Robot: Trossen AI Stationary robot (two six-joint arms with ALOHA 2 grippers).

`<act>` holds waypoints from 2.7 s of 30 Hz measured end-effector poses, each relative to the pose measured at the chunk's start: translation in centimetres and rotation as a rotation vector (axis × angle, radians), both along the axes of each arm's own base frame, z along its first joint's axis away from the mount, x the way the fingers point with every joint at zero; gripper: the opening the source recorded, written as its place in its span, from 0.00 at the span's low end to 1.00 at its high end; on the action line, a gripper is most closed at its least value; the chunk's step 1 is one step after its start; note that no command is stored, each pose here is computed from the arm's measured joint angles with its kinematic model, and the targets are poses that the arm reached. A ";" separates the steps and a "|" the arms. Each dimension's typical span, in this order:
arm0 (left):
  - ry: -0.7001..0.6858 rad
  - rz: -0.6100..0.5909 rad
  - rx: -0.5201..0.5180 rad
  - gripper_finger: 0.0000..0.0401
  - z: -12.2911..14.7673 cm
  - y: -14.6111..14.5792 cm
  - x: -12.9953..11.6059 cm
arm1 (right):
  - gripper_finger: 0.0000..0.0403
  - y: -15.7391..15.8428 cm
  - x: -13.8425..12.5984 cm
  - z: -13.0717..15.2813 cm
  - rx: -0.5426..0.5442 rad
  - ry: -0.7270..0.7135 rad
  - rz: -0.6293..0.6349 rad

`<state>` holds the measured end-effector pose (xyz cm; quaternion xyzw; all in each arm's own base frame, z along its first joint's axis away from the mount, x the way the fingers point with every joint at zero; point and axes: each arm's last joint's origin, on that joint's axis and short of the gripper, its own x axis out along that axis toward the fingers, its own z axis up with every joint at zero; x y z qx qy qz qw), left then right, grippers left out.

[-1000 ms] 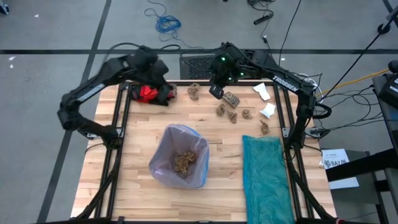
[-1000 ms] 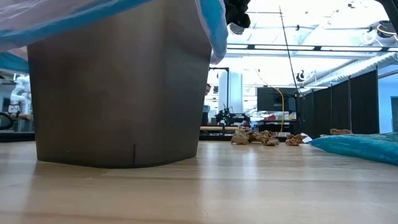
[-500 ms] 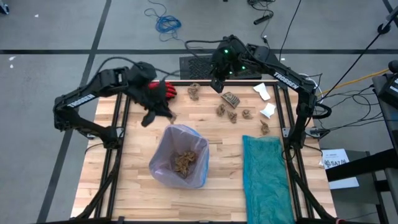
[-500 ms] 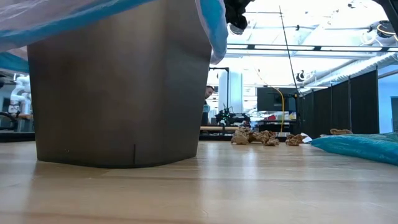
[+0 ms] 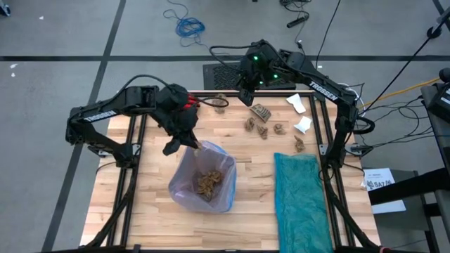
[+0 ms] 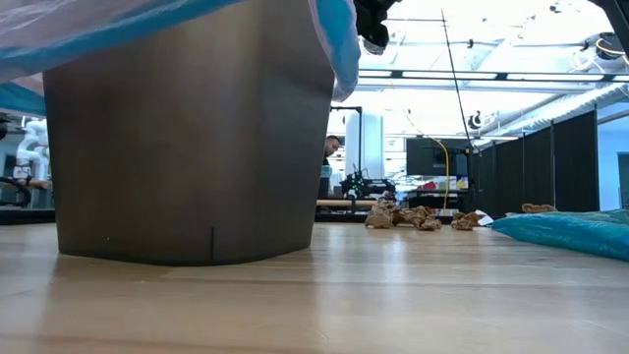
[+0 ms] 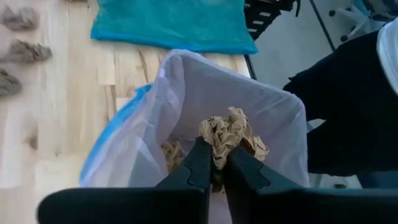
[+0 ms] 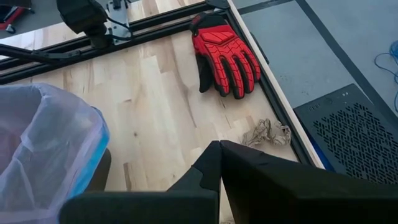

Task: Place trash/remove bag and relplace
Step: Put the brown napkin into the trash bin

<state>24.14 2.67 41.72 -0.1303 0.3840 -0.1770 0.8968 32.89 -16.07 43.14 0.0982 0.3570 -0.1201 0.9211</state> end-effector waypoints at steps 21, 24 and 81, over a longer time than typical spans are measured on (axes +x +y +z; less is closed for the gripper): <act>0.098 0.071 -0.089 0.27 -0.4 -1.6 0.6 | 0.00 0.3 0.1 0.1 0.048 -0.036 0.120; 0.101 0.079 -0.087 0.27 -0.4 -1.6 0.6 | 0.00 0.0 -0.1 0.1 0.044 -0.036 0.115; 0.342 0.443 0.238 0.35 -19.6 23.3 8.4 | 0.00 4.2 -7.1 4.6 0.090 -0.044 -0.261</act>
